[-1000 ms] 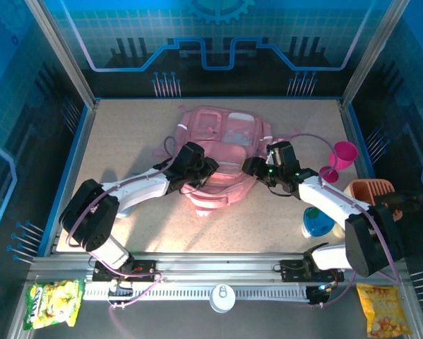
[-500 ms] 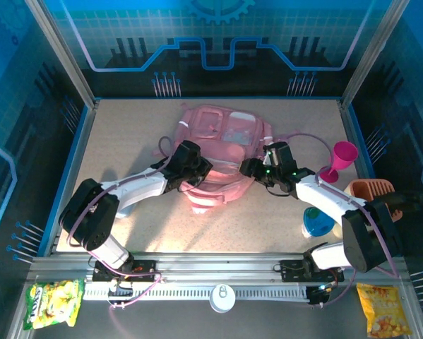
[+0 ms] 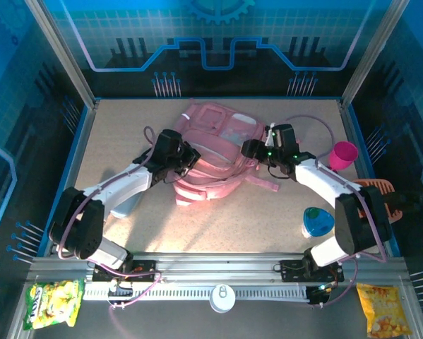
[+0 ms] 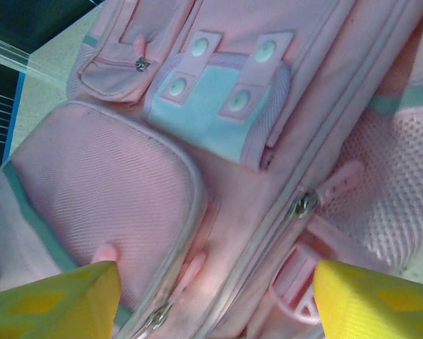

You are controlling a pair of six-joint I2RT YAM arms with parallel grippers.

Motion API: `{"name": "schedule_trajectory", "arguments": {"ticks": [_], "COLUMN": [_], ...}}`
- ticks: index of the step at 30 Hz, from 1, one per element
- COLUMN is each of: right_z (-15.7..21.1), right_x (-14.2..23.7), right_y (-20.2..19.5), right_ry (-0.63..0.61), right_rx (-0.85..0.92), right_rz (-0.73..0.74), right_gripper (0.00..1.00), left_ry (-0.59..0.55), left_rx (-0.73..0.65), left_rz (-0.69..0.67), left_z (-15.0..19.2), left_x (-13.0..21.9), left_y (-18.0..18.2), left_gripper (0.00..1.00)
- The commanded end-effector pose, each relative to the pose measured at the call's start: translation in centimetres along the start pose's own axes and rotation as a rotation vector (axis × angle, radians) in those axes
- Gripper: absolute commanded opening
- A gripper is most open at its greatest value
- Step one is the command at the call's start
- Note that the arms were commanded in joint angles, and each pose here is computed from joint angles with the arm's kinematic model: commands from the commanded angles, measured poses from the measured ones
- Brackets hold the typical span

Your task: Pack the student bag

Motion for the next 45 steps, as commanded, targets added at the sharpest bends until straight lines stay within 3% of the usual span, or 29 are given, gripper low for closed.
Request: {"name": "schedule_trajectory", "arguments": {"ticks": [1,9,15,25,32,37,45], "right_z": [-1.5,-2.9,-1.9,1.3,2.3,2.8,2.2], "right_x": [-0.9,-4.8,-6.6,-4.5,-2.9,-3.5,-4.7], "right_y": [0.3,-1.2,-1.6,-0.1,0.9,-0.1,-2.3], "right_ry": [-0.012,0.037,0.081,0.139,0.138,0.147,0.123], "right_rx": [0.037,0.008,0.012,0.052,0.105,0.105,0.091], "right_rz": [-0.044,-0.090,-0.125,-0.296,-0.373,-0.336,-0.192], "right_gripper": [0.76,0.84,0.82,0.81,0.73,0.65,0.77], "left_ry": [-0.002,0.005,0.011,0.004,0.001,0.012,0.024], "left_rx": [-0.114,-0.132,-0.118,-0.099,-0.084,-0.074,-0.079], "left_rz": [0.202,0.217,0.210,0.185,0.187,0.197,0.189], "left_z": [-0.9,-1.9,-2.3,-3.9,-5.2,-5.8,-6.0], "left_x": [3.6,4.1,4.0,3.7,4.0,4.3,4.5], "left_y": [-6.5,-6.9,-6.4,-5.3,-4.8,-4.7,-4.4], "left_gripper": [0.00,0.00,0.00,0.00,0.00,0.00,0.00]}}
Point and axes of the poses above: each hand's point on the last joint's axis, 136 mm out from that joint toward the fingers, its own x axis back along the fingers, its own y axis along the line the jaws close on, z = x × y, the point moved 2 cm from there along x, back along the fingers, and after that the axes turned 1 degree about -x, right-handed, at the moved point
